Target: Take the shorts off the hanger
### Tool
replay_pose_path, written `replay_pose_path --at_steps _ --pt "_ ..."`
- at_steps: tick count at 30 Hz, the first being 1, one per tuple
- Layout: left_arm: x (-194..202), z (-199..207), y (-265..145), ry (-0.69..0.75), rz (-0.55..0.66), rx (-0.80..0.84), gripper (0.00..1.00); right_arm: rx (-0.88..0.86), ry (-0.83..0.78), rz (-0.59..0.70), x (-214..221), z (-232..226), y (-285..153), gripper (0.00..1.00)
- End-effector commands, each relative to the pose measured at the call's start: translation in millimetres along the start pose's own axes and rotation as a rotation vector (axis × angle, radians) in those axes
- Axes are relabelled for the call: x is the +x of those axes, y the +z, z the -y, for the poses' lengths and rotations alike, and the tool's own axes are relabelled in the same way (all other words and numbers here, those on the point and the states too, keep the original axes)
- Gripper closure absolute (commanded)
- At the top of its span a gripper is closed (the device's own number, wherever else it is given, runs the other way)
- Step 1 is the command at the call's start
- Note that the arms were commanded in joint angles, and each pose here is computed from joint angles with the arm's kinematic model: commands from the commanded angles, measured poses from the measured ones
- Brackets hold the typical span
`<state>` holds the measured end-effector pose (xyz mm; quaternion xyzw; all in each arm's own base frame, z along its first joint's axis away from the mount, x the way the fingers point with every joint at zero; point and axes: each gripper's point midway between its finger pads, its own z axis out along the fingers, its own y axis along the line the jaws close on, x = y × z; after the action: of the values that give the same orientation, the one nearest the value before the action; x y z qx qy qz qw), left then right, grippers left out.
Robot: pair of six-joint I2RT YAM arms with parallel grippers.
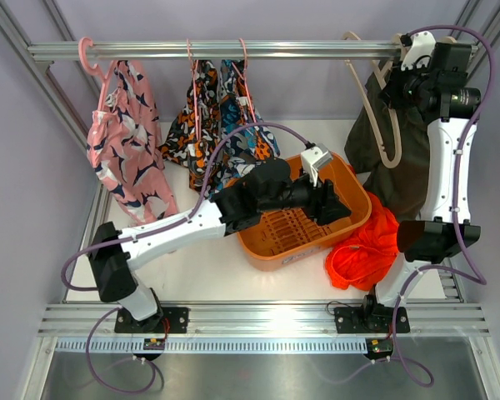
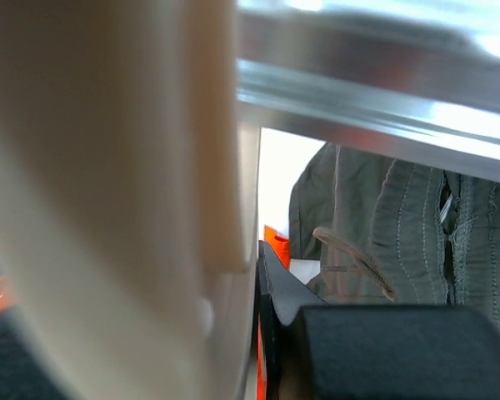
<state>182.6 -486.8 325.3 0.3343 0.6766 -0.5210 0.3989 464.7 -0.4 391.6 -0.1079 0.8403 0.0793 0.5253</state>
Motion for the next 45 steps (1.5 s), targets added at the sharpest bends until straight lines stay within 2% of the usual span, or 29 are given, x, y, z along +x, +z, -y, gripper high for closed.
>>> replay_pose_path --at_steps 1,4,15,18,22,23,25,29,35,37,38,40,41,42,43,44,45 --pt "-36 11 -20 0.063 0.119 -0.012 0.39 0.024 -0.025 -0.002 -3 3 4 0.98" --pt "-36 10 -27 0.065 0.126 -0.027 0.36 0.034 -0.03 0.009 -7 5 6 0.97" --pt "-44 9 -50 0.102 0.161 -0.07 0.26 0.032 -0.04 -0.017 2 6 12 0.83" --pt "-47 9 -57 0.115 0.168 -0.083 0.25 0.022 -0.048 -0.008 0 3 7 0.71" --pt "-48 7 -69 0.128 0.179 -0.115 0.22 0.007 -0.06 0.014 -3 -5 -8 0.42" --pt "-48 6 -72 0.131 0.183 -0.121 0.22 0.0 -0.068 0.04 -9 -10 -19 0.33" --pt "-49 4 -79 0.142 0.197 -0.138 0.21 -0.005 -0.069 0.05 -9 -14 -27 0.23" --pt "-54 4 -90 0.156 0.22 -0.156 0.19 0.004 -0.088 0.122 -23 -24 -63 0.12" --pt "-54 2 -107 0.17 0.236 -0.189 0.18 -0.003 -0.172 0.217 -31 -40 -129 0.08" --pt "-54 0 -114 0.173 0.246 -0.206 0.18 -0.034 -0.212 0.197 -16 -47 -138 0.08" --pt "-50 -1 -119 0.174 0.246 -0.211 0.18 -0.062 -0.289 0.209 -9 -60 -157 0.08" --pt "-49 -6 -128 0.176 0.26 -0.243 0.17 -0.107 -0.344 0.16 20 -68 -158 0.08" --pt "-46 -6 -135 0.176 0.266 -0.248 0.17 -0.152 -0.436 0.149 35 -81 -171 0.08" --pt "-46 -8 -140 0.179 0.274 -0.263 0.17 -0.198 -0.445 0.094 60 -85 -165 0.08" --pt "-39 -11 -144 0.18 0.254 -0.279 0.17 -0.279 -0.444 0.042 87 -103 -178 0.08" --pt "-36 -13 -148 0.182 0.251 -0.287 0.16 -0.345 -0.575 0.018 106 -109 -180 0.09" --pt "-34 -16 -158 0.191 0.261 -0.311 0.16 -0.429 -0.595 -0.044 137 -118 -180 0.11"
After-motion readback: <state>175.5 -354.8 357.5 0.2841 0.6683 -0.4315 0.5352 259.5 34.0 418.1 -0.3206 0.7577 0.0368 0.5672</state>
